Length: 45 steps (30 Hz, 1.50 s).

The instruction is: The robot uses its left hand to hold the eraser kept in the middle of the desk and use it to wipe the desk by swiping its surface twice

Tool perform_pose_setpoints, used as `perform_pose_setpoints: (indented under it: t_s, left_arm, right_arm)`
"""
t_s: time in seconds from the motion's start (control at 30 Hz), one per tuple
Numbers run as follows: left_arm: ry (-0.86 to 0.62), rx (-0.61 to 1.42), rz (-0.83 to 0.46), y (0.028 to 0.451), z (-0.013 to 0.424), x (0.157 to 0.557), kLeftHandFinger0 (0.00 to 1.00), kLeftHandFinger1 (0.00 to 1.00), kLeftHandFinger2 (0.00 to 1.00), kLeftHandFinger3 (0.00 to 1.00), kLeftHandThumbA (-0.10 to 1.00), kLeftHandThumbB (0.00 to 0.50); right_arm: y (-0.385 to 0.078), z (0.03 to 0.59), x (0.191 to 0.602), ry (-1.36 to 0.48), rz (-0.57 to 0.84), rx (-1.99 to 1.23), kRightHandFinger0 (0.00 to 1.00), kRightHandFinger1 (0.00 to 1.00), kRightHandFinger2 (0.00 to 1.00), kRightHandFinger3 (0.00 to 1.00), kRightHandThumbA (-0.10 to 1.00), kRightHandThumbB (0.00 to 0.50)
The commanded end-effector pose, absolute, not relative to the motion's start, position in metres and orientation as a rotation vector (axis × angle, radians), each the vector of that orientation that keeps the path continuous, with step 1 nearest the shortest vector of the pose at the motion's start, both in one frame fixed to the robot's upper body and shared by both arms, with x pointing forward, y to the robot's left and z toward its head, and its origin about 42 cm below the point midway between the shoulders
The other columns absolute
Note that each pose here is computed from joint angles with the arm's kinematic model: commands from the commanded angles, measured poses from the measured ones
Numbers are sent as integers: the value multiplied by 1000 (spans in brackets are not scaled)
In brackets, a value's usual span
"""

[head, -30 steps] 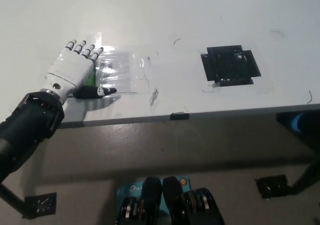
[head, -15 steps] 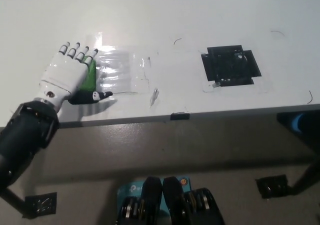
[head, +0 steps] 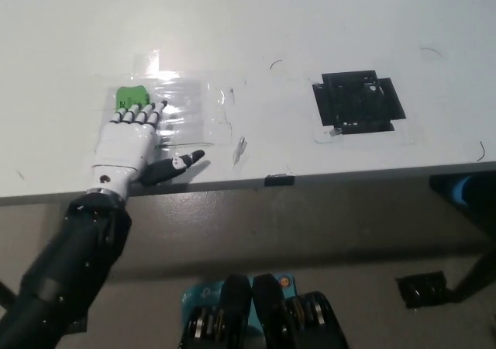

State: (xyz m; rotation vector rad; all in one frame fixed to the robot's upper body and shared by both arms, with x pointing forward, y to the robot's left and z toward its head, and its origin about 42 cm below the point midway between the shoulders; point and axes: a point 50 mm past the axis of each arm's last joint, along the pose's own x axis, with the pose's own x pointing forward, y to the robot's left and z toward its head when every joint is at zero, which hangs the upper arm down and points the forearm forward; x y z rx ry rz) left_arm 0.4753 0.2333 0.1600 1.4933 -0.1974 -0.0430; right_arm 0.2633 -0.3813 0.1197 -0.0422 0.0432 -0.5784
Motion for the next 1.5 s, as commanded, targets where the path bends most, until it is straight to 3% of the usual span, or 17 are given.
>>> perform_pose_setpoints:
  t_s: [0.0,0.17,0.23,0.4,0.53,0.67,0.77,0.83,0.93,0.97,1.03,1.1,1.23,1.33,1.4,1.47]
  left_arm:
    - [-224,1485,7,236,187,492,1000,1000,1000,1000,1000,384]
    - [-162,1597,-33,241,181,495,1000,1000,1000,1000,1000,413]
    - [-118,1635,-45,254,173,497,1000,1000,1000,1000,1000,482]
    - [-44,1675,-53,270,168,504,1000,1000,1000,1000,1000,489]
    - [-4,1627,-17,283,163,505,1000,1000,1000,1000,1000,466]
    - [58,1565,3,284,156,505,1000,1000,1000,1000,1000,478]
    - [94,1440,27,286,144,498,1000,1000,1000,1000,1000,453]
    - [140,1294,36,282,128,490,1000,1000,1000,1000,1000,424]
    - [151,1236,30,272,116,484,1000,1000,1000,1000,1000,415]
    - [142,1192,25,265,111,482,1000,1000,1000,1000,1000,368]
    - [134,1173,29,262,110,481,1000,1000,1000,1000,1000,369]
    - [126,1159,32,259,109,481,1000,1000,1000,1000,1000,339]
    - [120,1082,25,244,112,481,1000,1000,1000,1000,1000,411]
    - [123,1028,9,233,111,481,1000,1000,1000,1000,1000,393]
    - [115,1004,-23,219,112,481,1000,1000,1000,1000,1000,420]
    - [114,1003,-41,211,109,478,1000,1000,1000,1000,1000,408]
  right_arm:
    - [-384,137,272,-39,-602,-45,1000,1000,1000,1000,1000,190]
    - [-384,139,273,-51,-605,-33,1000,1000,1000,1000,1000,181]
    - [-382,140,273,-42,-614,-27,1000,1000,1000,1000,1000,180]
    - [-382,139,274,-53,-618,-17,1000,1000,1000,1000,1000,175]
    - [-382,139,272,-66,-627,-6,1000,1000,1000,1000,1000,186]
    - [-384,142,272,-77,-635,-8,1000,1000,1000,1000,1000,193]
    - [-384,143,272,-82,-652,-11,1000,1000,1000,1000,1000,192]
    - [-385,143,272,-87,-653,-26,1000,1000,1000,1000,1000,156]
    - [-385,144,272,-90,-655,-30,1000,1000,1000,1000,1000,154]
    - [-385,144,272,-92,-662,-34,1000,1000,1000,1000,1000,172]
    - [-384,144,272,-96,-661,-39,1000,1000,1000,1000,1000,168]
    - [-384,145,272,-95,-666,-51,1000,1000,1000,1000,1000,161]
    - [-385,148,273,-123,-667,-57,1000,1000,1000,1000,1000,154]
    - [-385,150,274,-127,-669,-62,1000,1000,1000,1000,1000,153]
    - [-385,152,275,-140,-662,-64,1000,1000,1000,1000,1000,148]
    - [-384,151,275,-131,-662,-73,1000,1000,1000,1000,1000,137]
